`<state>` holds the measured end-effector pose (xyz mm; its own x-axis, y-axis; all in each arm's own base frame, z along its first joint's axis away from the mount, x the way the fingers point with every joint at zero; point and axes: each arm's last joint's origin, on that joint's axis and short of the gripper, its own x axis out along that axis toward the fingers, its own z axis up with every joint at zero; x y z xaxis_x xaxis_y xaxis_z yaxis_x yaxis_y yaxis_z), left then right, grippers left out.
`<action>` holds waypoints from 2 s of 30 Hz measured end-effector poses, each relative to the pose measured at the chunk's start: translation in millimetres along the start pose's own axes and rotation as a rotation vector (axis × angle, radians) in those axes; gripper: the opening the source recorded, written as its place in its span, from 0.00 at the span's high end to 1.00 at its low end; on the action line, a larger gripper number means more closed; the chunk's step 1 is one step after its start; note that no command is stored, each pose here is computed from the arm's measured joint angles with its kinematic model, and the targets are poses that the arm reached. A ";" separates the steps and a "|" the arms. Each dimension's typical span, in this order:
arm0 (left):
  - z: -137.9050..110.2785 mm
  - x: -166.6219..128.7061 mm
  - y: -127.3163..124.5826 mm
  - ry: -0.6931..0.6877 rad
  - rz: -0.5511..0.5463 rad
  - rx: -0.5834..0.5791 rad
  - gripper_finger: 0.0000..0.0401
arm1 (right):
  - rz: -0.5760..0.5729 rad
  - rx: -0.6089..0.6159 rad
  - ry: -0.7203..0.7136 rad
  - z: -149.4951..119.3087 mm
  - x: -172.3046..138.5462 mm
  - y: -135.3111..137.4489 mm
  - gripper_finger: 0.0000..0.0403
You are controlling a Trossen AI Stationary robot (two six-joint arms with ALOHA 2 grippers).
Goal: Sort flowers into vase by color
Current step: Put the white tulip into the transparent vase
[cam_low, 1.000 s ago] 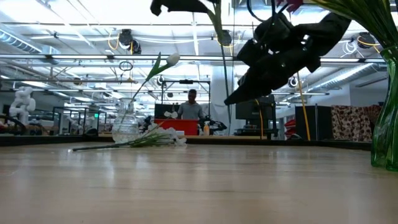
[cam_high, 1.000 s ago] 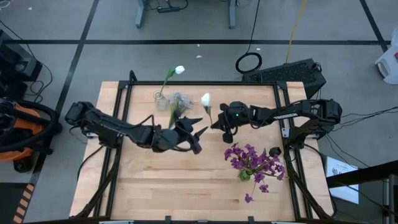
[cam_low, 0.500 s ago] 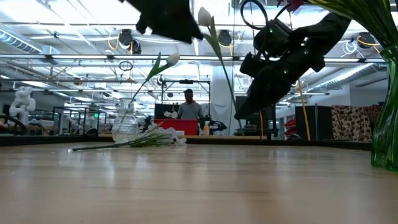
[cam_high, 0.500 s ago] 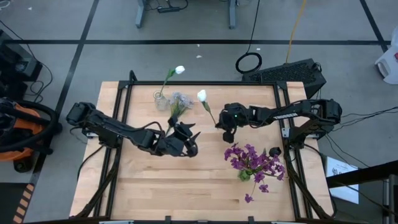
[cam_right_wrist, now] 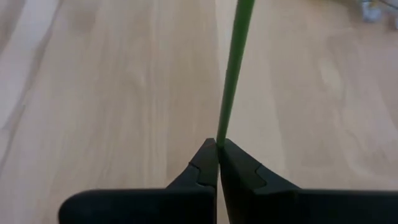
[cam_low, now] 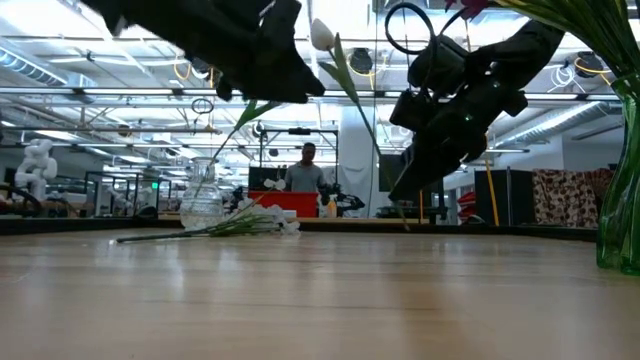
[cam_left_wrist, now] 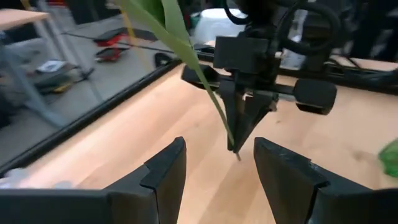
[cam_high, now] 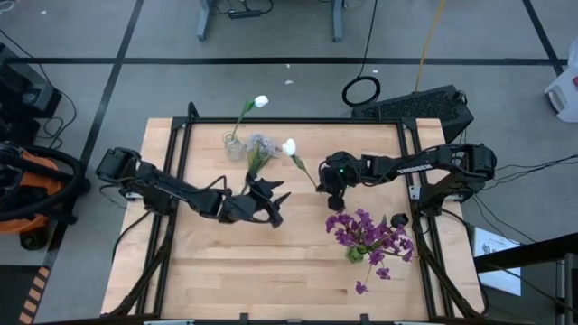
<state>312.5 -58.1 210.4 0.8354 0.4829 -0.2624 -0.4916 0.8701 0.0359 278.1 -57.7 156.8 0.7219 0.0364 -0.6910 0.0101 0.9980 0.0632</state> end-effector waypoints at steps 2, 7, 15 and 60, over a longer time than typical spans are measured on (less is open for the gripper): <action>-4.6 4.5 6.8 -0.001 -0.058 -0.012 0.52 | 0.021 -0.023 0.005 -0.4 0.3 2.4 1.00; -9.2 16.7 23.6 -0.040 -0.119 -0.065 0.53 | 0.050 -0.072 0.020 -1.1 1.8 11.3 1.00; -13.9 37.3 24.5 -0.129 -0.238 -0.025 0.59 | 0.068 -0.101 0.033 -1.9 2.8 18.4 1.00; -18.8 75.3 26.4 -0.176 -0.388 0.001 0.61 | 0.075 -0.131 0.035 -1.8 3.6 23.6 1.00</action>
<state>357.8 -0.6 173.5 0.9878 0.1286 -0.0881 -0.1319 0.9907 -0.0320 279.6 -33.9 154.5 0.6929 0.1111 -0.7124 -0.1354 0.9905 0.0228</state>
